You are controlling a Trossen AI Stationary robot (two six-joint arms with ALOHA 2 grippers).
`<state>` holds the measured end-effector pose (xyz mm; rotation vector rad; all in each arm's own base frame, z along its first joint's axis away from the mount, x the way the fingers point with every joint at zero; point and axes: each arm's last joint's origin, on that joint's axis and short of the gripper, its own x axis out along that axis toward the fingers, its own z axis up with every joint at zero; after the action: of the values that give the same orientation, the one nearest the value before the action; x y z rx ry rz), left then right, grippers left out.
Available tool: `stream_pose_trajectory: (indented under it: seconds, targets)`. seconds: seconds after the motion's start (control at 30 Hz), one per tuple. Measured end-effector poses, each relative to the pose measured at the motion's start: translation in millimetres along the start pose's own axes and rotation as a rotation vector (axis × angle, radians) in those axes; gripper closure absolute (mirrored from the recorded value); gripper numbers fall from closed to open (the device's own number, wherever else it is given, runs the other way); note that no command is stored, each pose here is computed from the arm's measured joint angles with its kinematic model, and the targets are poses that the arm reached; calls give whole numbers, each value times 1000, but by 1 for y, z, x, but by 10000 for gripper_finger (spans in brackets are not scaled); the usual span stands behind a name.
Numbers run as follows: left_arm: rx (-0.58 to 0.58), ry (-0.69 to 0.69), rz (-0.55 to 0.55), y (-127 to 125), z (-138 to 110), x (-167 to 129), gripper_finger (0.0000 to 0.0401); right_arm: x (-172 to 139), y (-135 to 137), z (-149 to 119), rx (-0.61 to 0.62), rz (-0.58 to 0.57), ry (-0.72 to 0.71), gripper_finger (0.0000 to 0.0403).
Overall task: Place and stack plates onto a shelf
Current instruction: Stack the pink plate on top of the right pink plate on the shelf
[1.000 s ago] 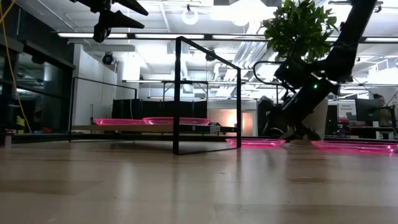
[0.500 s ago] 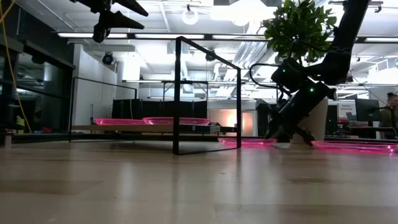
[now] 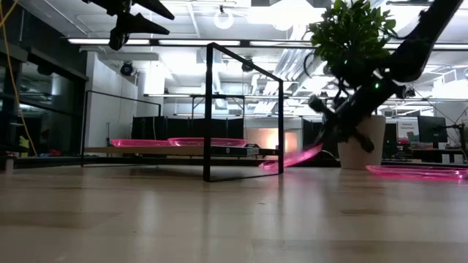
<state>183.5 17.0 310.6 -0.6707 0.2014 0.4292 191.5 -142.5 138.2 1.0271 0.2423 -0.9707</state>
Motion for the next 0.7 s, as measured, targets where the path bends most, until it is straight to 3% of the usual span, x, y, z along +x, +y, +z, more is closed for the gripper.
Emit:
stream_pose_trajectory:
  seconds: [0.3,0.43,0.7]
  targets:
    - [0,-3,4,0,0,0,270,-29,20,18,23,165,-105,403]
    - [-11,-6,3,0,0,0,270,-36,41,25,5,221,-119,403]
    - [13,-130,-99,-10,13,-1,270,-32,118,52,-278,234,-54,403]
